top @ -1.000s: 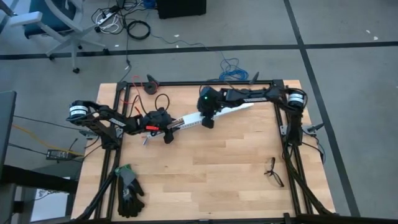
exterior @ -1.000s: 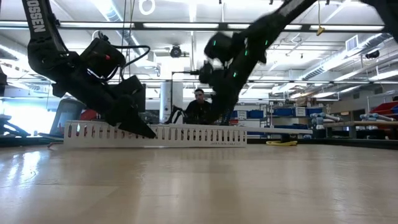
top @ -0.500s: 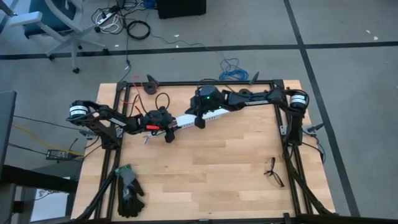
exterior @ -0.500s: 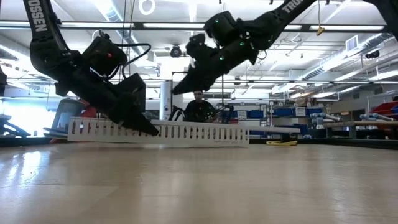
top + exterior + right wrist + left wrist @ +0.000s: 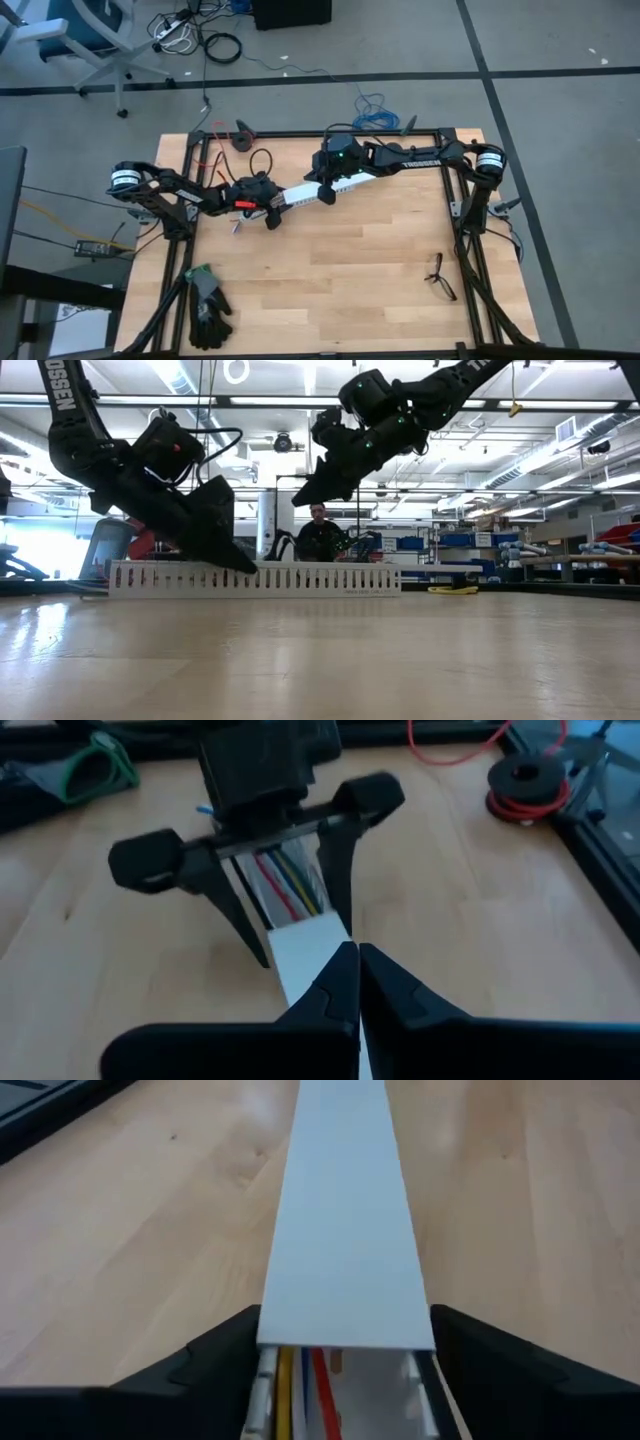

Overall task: Ziptie cables
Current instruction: Close the white cable duct

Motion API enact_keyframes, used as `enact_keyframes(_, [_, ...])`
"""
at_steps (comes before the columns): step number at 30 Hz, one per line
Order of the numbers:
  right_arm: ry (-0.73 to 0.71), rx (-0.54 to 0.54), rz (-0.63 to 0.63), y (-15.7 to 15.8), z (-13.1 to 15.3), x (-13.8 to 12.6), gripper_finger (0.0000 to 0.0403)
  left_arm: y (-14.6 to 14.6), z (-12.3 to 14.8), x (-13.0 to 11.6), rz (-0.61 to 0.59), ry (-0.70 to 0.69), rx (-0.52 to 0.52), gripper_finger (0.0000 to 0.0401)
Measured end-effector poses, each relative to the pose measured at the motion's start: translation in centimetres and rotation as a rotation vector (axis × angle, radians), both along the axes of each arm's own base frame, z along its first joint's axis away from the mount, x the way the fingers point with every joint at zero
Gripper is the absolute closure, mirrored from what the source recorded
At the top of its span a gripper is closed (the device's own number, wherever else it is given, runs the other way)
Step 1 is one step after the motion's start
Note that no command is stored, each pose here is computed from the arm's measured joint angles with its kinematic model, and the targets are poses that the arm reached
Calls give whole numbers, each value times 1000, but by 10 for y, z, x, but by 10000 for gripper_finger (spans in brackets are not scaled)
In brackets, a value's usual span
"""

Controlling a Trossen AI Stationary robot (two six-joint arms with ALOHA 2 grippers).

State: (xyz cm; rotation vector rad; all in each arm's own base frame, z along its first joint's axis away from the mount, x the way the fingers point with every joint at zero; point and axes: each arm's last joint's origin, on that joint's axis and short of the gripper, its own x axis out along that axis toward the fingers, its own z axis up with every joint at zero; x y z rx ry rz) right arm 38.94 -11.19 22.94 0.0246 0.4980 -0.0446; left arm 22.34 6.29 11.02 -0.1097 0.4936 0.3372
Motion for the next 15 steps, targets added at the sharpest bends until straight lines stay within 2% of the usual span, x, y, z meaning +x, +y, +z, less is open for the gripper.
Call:
enact_keyframes(8, [34,27,-29,1,-3,-1,403,-3,11,-3,-54,-30,-43,100])
enact_keyframes(15, [69,63,-48,3,-6,-3,403,-9,22,-25,-51,-10,-59,105])
